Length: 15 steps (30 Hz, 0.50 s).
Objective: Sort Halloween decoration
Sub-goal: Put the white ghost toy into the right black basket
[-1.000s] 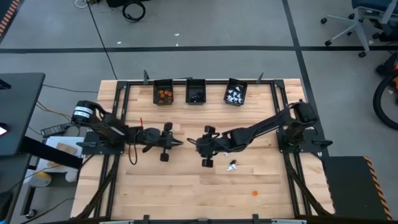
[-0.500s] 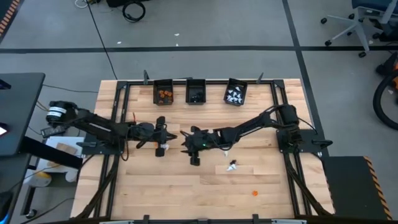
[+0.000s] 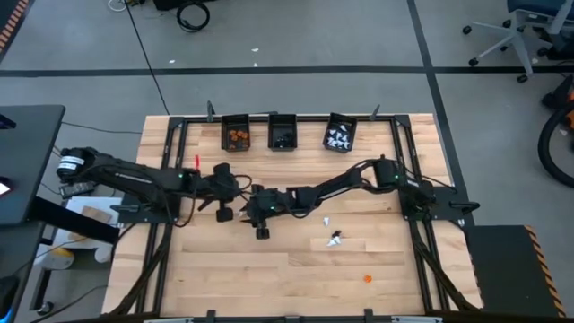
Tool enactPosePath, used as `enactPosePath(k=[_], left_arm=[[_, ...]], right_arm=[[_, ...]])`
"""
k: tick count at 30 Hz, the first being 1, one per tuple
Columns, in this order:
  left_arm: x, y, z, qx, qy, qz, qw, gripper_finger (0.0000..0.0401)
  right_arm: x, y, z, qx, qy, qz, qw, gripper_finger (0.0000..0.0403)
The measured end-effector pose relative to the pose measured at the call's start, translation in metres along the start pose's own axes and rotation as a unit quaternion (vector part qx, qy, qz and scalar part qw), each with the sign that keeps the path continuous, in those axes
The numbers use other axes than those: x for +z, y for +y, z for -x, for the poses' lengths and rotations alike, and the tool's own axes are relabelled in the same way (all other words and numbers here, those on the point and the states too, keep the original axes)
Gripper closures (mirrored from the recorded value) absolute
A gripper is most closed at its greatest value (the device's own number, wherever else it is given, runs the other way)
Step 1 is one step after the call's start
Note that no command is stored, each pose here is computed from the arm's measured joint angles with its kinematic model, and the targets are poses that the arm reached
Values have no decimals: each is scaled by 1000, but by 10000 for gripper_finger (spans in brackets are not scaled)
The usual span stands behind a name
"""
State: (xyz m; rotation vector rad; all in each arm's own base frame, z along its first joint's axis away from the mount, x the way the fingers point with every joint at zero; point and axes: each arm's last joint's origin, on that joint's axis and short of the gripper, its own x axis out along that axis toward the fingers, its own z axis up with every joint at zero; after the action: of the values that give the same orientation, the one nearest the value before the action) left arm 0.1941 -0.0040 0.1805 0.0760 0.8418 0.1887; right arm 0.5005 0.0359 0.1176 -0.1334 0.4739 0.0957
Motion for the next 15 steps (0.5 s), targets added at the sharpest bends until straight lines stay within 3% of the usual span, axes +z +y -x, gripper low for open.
enactPosePath(k=[9, 15], left_arm=[[3, 6, 16, 48, -7, 13, 999, 401], [3, 8, 21, 61, -18, 20, 998, 401]], right_arm=[[-9, -29, -13, -7, -32, -14, 999, 149], [-31, -36, -25, 44, -76, -5, 996, 142]])
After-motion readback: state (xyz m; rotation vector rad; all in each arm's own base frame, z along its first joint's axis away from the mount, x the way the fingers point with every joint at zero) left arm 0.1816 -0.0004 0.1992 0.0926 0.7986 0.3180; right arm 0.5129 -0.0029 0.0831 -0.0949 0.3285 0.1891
